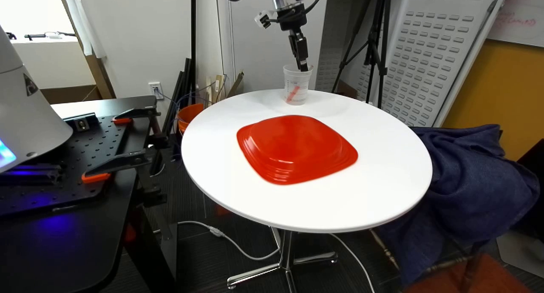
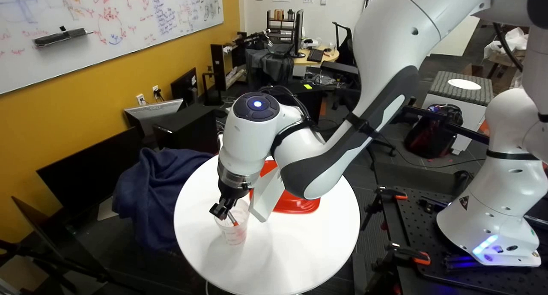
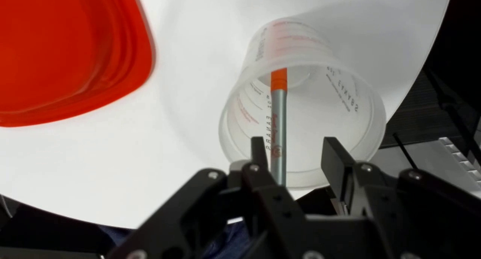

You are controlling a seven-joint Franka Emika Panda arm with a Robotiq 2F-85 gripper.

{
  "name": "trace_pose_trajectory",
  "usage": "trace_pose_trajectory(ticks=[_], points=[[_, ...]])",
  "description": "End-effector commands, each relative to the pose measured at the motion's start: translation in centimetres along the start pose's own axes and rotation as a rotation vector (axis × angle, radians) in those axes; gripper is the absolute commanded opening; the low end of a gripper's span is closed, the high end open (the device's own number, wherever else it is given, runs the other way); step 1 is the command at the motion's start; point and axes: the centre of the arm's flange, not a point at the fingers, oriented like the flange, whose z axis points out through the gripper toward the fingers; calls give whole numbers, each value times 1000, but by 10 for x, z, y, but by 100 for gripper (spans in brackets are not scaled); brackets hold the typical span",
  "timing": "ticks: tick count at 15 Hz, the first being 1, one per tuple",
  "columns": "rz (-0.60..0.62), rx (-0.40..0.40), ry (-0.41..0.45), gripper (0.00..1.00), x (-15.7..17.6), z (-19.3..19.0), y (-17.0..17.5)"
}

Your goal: Take the pen out of the cup and put it on the table

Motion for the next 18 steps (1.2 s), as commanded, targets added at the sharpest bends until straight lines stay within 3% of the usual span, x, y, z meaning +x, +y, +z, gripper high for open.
trace_pose_trajectory(ticks=[1,9,10,11,13,18], points=[[-26,5,-2,45,9,9,-2],[-66,-45,12,44,11,26,-10],[-72,-49,13,39,10,28,-12],[-76,-53,14,18,10,28,-13],[-86,-59,17,3,8,31,-15],[-106,-72,21,3,1,27,-25]])
